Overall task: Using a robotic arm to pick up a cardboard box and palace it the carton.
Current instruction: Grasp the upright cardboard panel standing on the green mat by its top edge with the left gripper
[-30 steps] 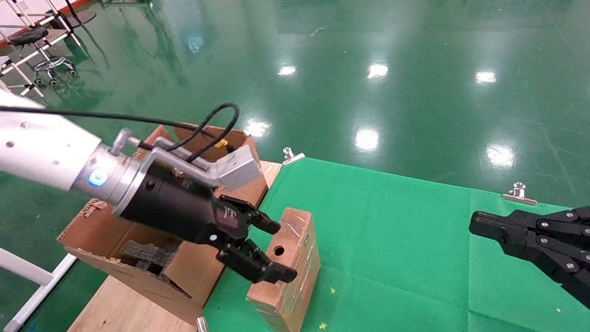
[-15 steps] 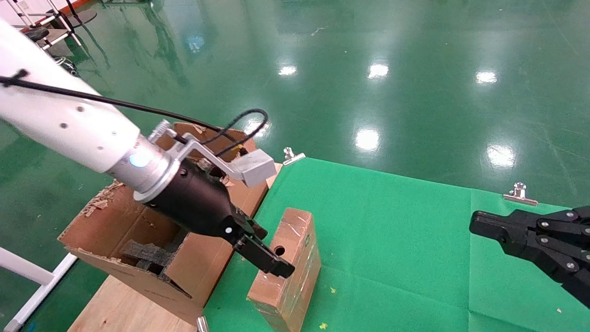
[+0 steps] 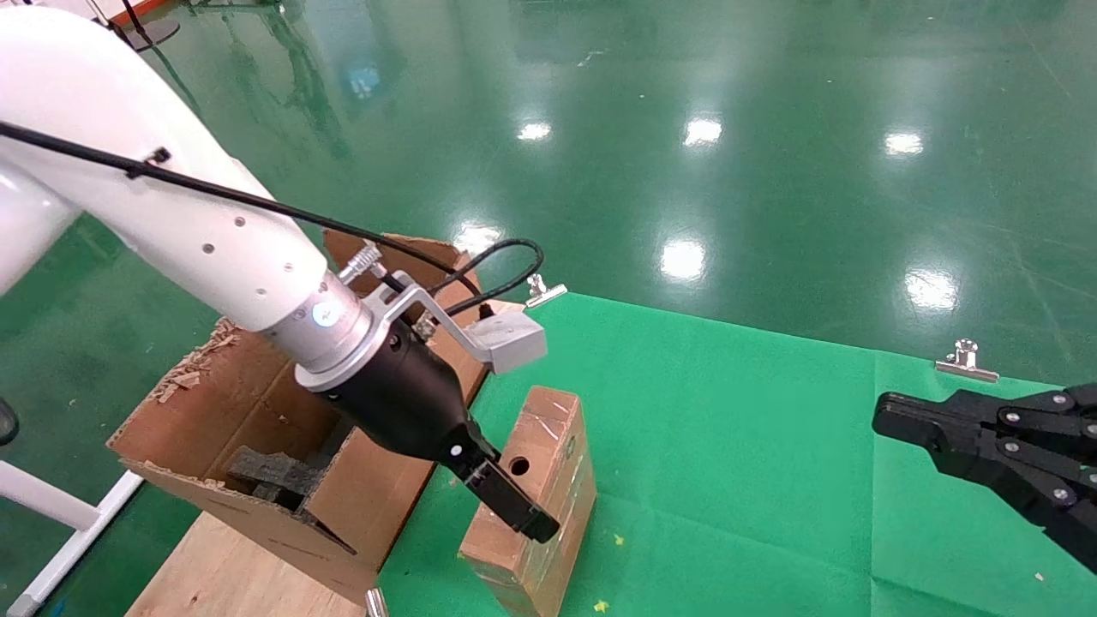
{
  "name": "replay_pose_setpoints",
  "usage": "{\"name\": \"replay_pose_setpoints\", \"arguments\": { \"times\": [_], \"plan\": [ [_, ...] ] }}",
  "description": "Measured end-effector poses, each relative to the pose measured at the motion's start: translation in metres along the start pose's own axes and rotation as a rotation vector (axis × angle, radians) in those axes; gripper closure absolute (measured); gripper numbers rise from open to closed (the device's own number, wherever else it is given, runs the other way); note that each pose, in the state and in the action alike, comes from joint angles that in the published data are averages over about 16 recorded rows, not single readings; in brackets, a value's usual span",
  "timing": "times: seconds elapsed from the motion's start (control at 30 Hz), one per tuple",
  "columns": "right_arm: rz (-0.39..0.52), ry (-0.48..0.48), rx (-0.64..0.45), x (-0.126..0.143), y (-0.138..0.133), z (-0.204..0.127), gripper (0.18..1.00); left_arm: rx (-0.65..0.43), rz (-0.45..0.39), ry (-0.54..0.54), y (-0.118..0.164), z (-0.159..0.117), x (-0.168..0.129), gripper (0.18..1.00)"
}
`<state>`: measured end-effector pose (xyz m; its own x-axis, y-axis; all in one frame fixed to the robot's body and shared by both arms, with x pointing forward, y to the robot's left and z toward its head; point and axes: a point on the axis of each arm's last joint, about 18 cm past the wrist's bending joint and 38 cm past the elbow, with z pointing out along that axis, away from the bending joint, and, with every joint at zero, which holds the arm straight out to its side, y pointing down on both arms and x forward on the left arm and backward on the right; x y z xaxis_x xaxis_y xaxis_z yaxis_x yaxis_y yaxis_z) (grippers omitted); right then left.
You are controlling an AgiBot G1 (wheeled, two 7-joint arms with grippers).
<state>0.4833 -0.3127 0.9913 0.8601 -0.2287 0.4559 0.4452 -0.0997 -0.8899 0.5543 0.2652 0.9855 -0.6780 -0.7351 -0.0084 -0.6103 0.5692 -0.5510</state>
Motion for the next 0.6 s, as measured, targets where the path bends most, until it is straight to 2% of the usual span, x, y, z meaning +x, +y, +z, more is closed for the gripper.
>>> {"name": "replay_pose_setpoints", "arguments": {
  "times": [0.27,0.47,0.6],
  "plan": [
    [0.0,0.0,0.0,0.0,0.0,-0.0001,0.96,-0.02,0.003,-0.009,-0.0025,0.0066,0.0033,0.188],
    [0.0,0.001,0.0,0.0001,0.0001,-0.0001,0.909,-0.023,0.006,-0.012,-0.0032,0.0075,0.0038,0.214],
    [0.0,0.001,0.0,0.0001,0.0001,-0.0001,0.845,-0.022,0.006,-0.012,-0.0032,0.0073,0.0037,0.246]
  ]
}}
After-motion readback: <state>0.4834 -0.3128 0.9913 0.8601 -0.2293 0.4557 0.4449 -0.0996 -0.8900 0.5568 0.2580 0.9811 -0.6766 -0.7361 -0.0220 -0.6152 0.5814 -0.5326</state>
